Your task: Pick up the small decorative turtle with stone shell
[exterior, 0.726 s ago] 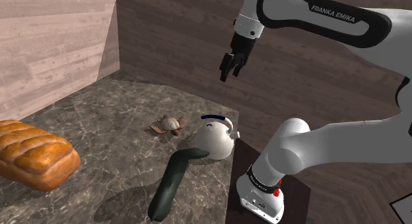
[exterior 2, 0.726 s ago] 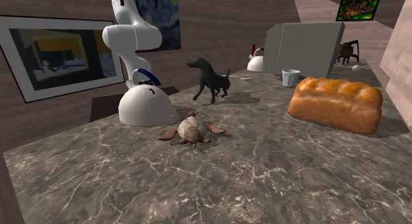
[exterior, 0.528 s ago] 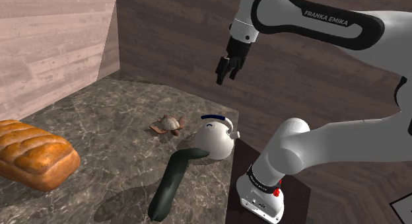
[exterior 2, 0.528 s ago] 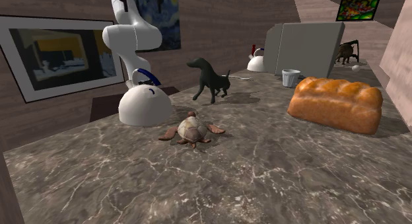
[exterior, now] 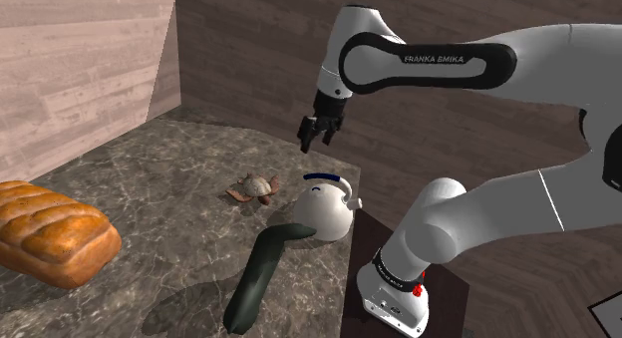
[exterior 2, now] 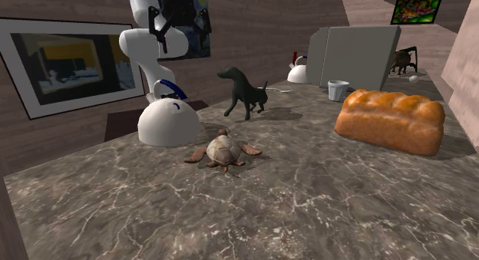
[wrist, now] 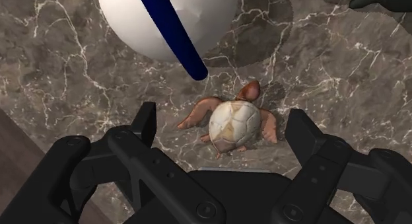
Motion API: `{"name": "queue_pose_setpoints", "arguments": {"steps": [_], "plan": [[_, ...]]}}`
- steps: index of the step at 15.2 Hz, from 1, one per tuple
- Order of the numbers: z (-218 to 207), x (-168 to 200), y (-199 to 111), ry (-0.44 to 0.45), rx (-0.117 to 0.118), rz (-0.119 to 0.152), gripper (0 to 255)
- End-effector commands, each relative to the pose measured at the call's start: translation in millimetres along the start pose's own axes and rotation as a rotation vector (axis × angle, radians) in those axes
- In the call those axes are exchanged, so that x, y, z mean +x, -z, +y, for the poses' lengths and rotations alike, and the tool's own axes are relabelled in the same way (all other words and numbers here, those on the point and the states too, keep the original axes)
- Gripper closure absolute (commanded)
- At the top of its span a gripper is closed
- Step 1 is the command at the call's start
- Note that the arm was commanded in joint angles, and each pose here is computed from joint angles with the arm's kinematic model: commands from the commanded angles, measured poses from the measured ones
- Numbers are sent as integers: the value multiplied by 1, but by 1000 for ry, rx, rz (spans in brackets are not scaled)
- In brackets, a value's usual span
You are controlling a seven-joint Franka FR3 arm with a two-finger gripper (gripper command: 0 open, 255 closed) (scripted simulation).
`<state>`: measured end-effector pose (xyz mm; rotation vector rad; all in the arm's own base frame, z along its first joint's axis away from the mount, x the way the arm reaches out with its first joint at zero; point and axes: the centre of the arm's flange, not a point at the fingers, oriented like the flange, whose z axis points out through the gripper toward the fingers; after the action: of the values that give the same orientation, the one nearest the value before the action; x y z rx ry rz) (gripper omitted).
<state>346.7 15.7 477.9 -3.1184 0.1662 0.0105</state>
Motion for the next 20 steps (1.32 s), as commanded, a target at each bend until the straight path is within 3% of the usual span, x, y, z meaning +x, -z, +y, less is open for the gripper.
{"name": "queue_pose_setpoints", "arguments": {"steps": [1, 15, 20], "plan": [[-10, 7, -23, -17, 7, -2, 0], [-61, 71, -188, -128, 52, -33, 0], [-63, 73, -217, -132, 54, -34, 0]]}}
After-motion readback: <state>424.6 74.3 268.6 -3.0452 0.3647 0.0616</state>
